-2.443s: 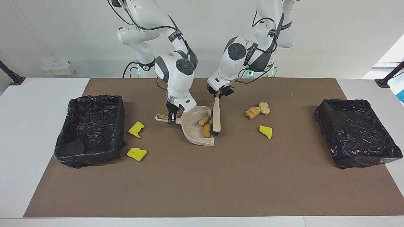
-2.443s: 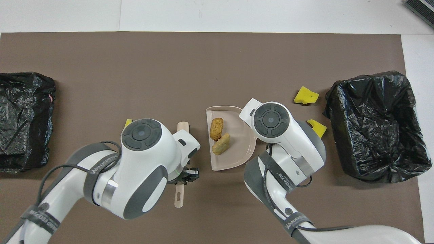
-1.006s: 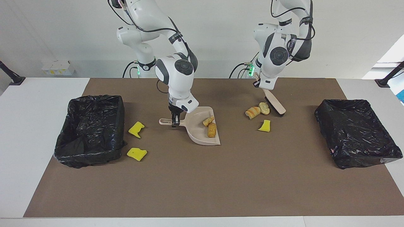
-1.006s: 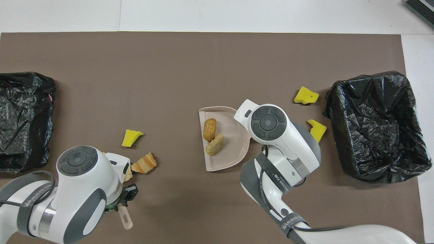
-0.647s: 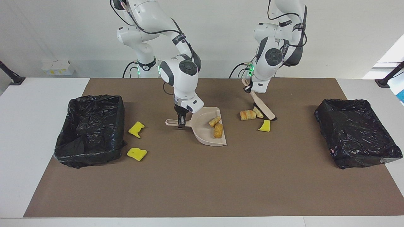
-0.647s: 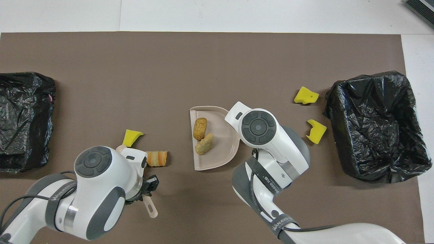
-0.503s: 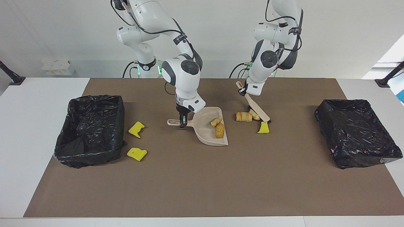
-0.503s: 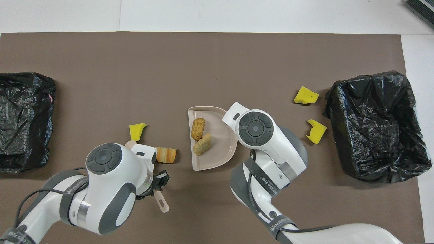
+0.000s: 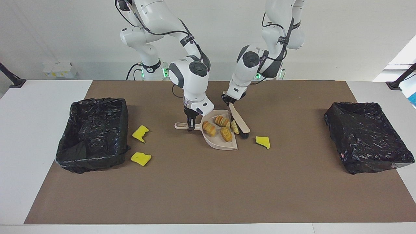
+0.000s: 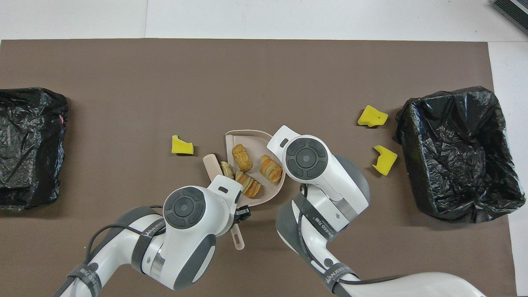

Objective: Sweep and dump trash in bin

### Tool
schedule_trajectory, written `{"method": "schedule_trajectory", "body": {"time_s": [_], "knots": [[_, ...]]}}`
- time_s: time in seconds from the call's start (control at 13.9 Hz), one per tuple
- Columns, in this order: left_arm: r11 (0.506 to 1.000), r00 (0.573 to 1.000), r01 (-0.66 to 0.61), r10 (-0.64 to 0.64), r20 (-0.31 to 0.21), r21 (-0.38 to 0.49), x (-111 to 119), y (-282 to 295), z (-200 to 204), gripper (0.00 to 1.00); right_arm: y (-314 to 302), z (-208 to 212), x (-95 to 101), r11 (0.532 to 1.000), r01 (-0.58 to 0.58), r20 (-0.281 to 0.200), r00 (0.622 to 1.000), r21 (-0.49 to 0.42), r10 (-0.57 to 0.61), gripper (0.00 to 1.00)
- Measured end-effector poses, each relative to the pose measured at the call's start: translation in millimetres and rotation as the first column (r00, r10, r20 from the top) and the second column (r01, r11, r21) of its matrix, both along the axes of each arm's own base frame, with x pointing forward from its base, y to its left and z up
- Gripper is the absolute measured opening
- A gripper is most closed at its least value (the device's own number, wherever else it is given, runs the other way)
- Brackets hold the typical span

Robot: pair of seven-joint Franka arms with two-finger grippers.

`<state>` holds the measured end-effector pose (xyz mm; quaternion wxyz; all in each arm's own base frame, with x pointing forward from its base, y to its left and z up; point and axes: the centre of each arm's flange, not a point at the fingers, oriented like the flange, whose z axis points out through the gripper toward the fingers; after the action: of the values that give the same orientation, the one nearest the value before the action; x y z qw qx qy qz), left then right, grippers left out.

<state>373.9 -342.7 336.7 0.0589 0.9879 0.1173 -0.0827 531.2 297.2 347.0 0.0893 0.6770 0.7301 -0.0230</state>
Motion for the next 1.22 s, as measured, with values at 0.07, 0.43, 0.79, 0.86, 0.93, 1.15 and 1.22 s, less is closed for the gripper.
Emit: {"method": "schedule_trajectory", "body": {"time_s": [0.07,0.43,0.79,0.86,0.93,1.15,1.22], "knots": [[1.0,1.0,0.02,-0.02,0.006,-0.006,-1.5,-7.0,2.6,0.26,0.0,0.0,0.0,1.0,0.001,0.0,1.0,0.0,-0.001,0.31],[0.996,0.995,0.086,-0.085,-0.057,0.011,-5.6,-21.7,23.3,0.26,-0.1,-0.3,0.1,1.0,0.003,-0.001,1.0,0.0,-0.003,0.31],[0.992,0.982,0.121,-0.113,-0.148,0.046,-10.3,-23.5,37.9,0.26,0.5,0.5,0.3,1.0,0.016,-0.006,1.0,-0.003,-0.016,0.31],[0.99,0.977,0.127,-0.114,-0.18,0.061,-11.2,-20.1,39.8,0.26,0.7,1.5,0.3,1.0,0.026,-0.007,1.0,-0.005,-0.026,0.31],[0.99,0.975,0.124,-0.108,-0.194,0.072,-7.5,-14.2,43.8,0.26,0.8,3.6,1.6,0.999,0.04,-0.002,0.999,-0.002,-0.04,0.31],[0.991,0.986,0.075,-0.056,-0.159,0.115,25.3,27.3,62.1,0.26,-0.5,8.6,4.2,0.997,0.078,0.0,0.997,-0.005,-0.078,0.31],[0.988,0.989,0.067,-0.047,-0.139,0.14,35.2,42.5,65.2,0.26,0.2,9.1,3.3,0.995,0.097,-0.001,0.995,-0.007,-0.097,0.31]]}}
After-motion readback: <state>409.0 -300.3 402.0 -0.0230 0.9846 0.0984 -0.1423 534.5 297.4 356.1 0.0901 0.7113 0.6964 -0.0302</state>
